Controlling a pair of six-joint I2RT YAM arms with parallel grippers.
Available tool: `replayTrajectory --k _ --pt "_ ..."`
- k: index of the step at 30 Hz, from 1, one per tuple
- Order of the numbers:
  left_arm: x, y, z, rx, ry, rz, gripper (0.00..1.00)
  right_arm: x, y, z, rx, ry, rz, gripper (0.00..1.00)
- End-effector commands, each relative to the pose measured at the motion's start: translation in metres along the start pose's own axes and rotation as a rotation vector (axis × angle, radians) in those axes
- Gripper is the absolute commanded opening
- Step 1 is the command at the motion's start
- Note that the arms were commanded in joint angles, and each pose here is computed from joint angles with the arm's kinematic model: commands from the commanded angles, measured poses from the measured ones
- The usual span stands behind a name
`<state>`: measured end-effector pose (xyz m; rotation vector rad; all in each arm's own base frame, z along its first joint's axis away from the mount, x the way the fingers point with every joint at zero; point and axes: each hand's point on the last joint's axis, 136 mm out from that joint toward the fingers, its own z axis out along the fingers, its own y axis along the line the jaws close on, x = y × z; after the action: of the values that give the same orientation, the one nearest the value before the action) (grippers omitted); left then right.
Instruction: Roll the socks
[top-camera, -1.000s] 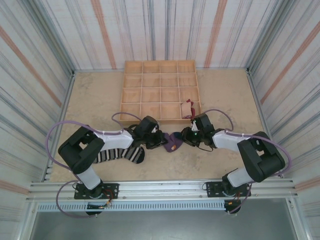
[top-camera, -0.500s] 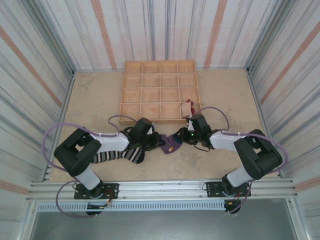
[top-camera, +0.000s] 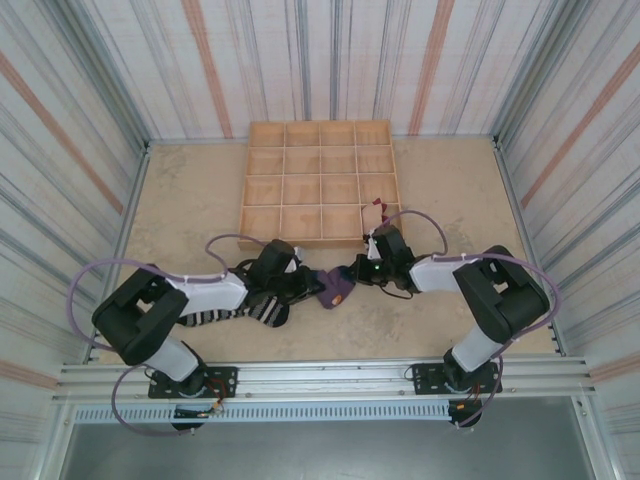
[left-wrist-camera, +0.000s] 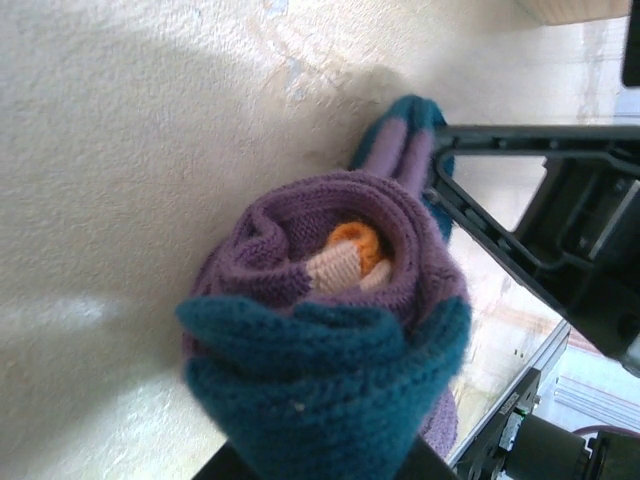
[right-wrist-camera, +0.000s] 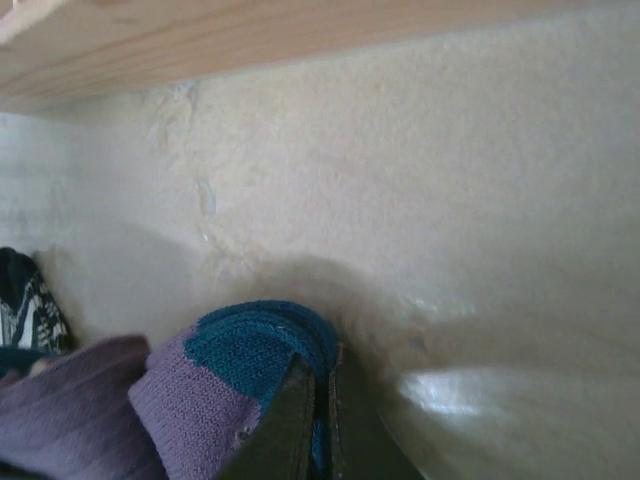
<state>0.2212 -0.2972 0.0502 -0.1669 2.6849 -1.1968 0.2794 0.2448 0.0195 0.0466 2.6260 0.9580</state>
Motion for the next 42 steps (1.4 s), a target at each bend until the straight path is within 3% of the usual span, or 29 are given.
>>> replayTrajectory --k 1,7,15,18,26,30,35,42 --pt "-0.005 -0.003 -0.010 0.018 -0.049 0.034 0.00 0.025 -0.053 0.008 0.226 0.088 0.036 0.00" --pt "-0.002 0.008 -0.013 -0.010 -0.081 0.017 0.00 0.004 -0.044 0.024 0.223 0.089 0.021 0.00" --pt "0.000 0.048 -0.008 -0.168 -0.104 -0.140 0.00 0.001 -0.039 0.024 0.204 0.064 -0.032 0.01" --pt "0.000 0.052 -0.009 -0.225 -0.110 -0.157 0.00 -0.004 -0.029 0.018 0.175 0.037 -0.081 0.25" --pt "-0.002 0.051 -0.016 -0.262 -0.133 -0.175 0.00 -0.005 0.013 -0.012 0.235 -0.085 -0.391 0.59" --pt "-0.001 0.048 -0.021 -0.281 -0.121 -0.174 0.00 0.011 0.032 -0.027 0.243 -0.157 -0.517 0.65" --pt "0.003 0.044 -0.021 -0.274 -0.096 -0.176 0.00 0.033 0.052 -0.048 0.238 -0.280 -0.665 0.82" --pt "0.005 0.039 -0.020 -0.271 -0.070 -0.178 0.00 0.068 0.084 -0.049 0.207 -0.353 -0.938 0.82"
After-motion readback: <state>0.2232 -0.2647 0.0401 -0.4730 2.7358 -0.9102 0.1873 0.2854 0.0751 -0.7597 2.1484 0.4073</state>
